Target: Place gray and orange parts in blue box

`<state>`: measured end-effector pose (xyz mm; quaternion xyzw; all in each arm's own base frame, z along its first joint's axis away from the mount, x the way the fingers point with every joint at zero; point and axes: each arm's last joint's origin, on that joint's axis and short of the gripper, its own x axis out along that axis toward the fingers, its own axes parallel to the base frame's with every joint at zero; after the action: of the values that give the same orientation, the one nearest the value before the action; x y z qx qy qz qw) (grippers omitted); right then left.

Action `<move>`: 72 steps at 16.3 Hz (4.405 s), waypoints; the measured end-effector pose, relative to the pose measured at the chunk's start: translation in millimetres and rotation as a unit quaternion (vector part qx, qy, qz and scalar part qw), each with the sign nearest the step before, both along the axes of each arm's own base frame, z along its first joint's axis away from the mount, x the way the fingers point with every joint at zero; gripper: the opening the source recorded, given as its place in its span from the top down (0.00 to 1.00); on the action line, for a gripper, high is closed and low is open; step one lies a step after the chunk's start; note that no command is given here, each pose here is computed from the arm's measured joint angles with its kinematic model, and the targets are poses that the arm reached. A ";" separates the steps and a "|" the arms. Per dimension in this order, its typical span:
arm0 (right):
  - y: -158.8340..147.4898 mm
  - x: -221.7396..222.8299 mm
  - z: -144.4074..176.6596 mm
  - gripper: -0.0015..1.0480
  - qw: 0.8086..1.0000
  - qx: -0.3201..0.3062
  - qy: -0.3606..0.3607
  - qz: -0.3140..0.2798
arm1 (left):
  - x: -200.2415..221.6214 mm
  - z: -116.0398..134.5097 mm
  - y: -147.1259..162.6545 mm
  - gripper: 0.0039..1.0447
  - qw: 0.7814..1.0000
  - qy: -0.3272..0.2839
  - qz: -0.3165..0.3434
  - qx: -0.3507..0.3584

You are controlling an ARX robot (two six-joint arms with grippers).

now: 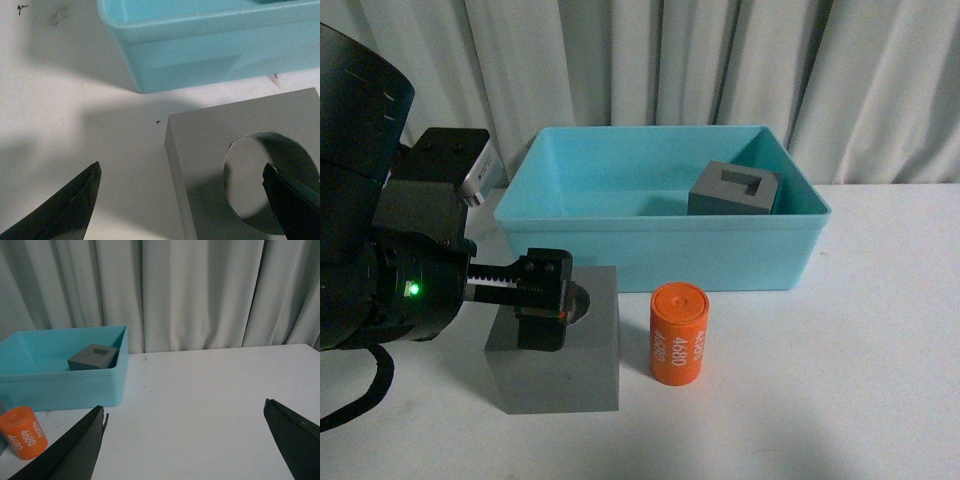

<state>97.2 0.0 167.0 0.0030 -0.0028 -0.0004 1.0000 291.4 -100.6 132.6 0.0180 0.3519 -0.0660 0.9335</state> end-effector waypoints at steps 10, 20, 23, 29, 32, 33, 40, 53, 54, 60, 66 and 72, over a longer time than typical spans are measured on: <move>0.0 0.0 0.0 0.06 1.000 0.000 0.000 0.000 | 9.9 -8.7 -3.2 0.30 1.000 0.013 -0.006 -0.001; 0.0 0.0 0.0 0.06 1.000 0.000 0.000 0.000 | -9.5 34.8 4.0 0.79 0.999 0.005 0.025 -0.040; 0.0 0.0 0.0 0.06 1.000 0.000 0.000 0.000 | -19.5 111.8 11.4 0.79 0.990 -0.100 0.034 -0.098; 0.0 0.0 0.0 0.06 1.000 0.000 0.000 0.000 | 49.9 144.7 -21.2 0.80 0.979 -0.186 -0.003 -0.080; 0.0 0.0 0.0 0.06 1.000 0.000 0.000 0.000 | 87.2 107.4 -33.7 0.80 0.987 -0.155 -0.026 -0.022; 0.0 0.0 0.0 0.06 1.000 0.000 0.000 0.000 | 108.4 69.9 -27.7 0.80 0.993 -0.113 -0.027 0.019; 0.0 0.0 0.0 0.06 1.000 0.000 0.000 0.000 | 114.1 59.9 -18.7 0.80 0.994 -0.104 -0.020 0.034; 0.0 0.0 0.0 0.06 1.000 0.000 0.000 0.000 | 87.1 77.5 19.5 0.12 0.997 -0.072 0.013 -0.031; 0.0 0.0 0.0 0.06 1.000 0.000 0.000 0.000 | 63.9 97.5 27.8 0.04 0.994 -0.077 0.015 -0.077; 0.0 0.0 0.0 0.06 1.000 0.000 0.000 0.000 | -127.3 87.8 75.8 0.06 0.963 0.021 0.110 -0.244; -0.1 0.0 0.0 0.06 1.000 0.000 0.000 0.000 | -193.6 41.2 90.9 0.06 0.953 0.044 0.166 -0.248; 0.1 0.0 -0.1 0.06 1.000 -0.002 0.001 0.002 | -194.4 36.7 100.4 0.48 0.929 -0.353 0.085 -0.071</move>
<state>97.2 0.1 166.9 0.0014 -0.0022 0.0015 1.0000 97.1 -0.1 169.3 -0.0562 -0.0052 -0.0001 0.9984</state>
